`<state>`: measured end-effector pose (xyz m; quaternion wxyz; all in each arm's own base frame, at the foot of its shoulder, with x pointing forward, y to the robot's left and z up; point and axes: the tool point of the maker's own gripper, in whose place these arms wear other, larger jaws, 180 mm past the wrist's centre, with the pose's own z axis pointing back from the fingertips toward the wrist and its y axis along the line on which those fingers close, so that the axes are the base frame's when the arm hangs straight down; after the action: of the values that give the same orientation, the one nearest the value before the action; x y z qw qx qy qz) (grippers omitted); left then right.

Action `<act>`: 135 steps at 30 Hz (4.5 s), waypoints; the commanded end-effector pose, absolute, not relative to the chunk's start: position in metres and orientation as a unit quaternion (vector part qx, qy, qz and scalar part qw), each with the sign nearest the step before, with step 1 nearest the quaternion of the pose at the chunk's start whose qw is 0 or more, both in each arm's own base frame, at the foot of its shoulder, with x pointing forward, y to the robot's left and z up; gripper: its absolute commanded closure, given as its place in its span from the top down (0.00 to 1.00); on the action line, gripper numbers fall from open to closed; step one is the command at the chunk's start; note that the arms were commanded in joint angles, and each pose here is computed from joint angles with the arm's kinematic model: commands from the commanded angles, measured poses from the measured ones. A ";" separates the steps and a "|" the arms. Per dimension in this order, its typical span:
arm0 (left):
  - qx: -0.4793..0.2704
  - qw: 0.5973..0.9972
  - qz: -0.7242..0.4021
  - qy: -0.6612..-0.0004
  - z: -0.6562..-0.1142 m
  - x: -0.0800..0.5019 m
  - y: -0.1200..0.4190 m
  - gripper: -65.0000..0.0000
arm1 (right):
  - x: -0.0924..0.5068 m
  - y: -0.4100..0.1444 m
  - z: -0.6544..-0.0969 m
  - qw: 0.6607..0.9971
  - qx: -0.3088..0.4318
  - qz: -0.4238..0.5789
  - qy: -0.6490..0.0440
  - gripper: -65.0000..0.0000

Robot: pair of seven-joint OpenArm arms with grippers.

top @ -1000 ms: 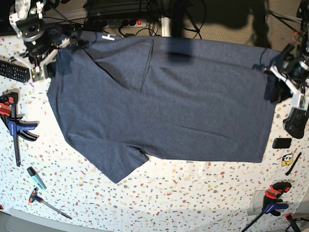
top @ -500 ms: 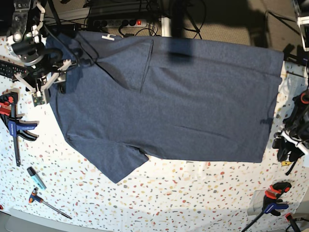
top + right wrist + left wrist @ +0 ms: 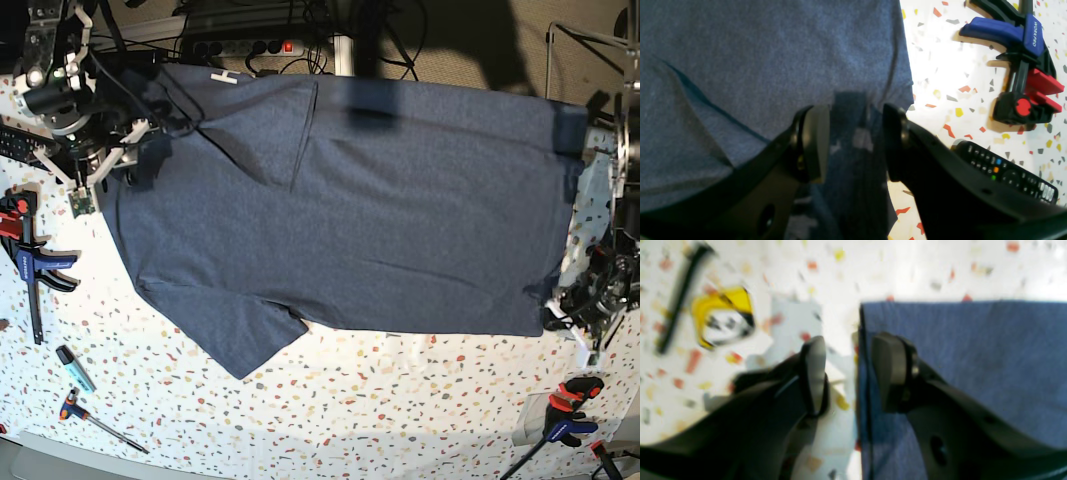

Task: Fold the T-shirt properly
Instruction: 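Pull the shirt with both grippers away from the hem, spreading it, then grasp the shirt's side edge with the right gripper near the sleeve, then fold the shirt side over lengthwise with the right gripper toward the left gripper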

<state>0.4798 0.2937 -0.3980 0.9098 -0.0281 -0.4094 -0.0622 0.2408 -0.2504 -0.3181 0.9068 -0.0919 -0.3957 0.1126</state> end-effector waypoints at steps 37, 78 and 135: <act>0.019 0.897 -0.060 -0.437 -0.393 0.494 0.296 0.00 | 0.320 -0.254 -0.263 0.837 -0.066 0.086 -0.536 0.41; 0.019 0.905 -0.059 -0.420 -0.398 0.490 0.296 0.00 | 0.455 -0.287 -0.399 0.963 -0.029 0.084 -0.255 0.14; -0.185 0.862 -0.024 -0.471 -0.320 0.388 0.297 0.00 | 0.301 -0.274 -0.308 0.889 -0.031 0.137 -0.437 0.00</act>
<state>0.3778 0.2867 -0.3423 0.8748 -0.1940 -0.4436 -0.0204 0.2921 -0.2717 -0.3253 0.9013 -0.0241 -0.4119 0.1318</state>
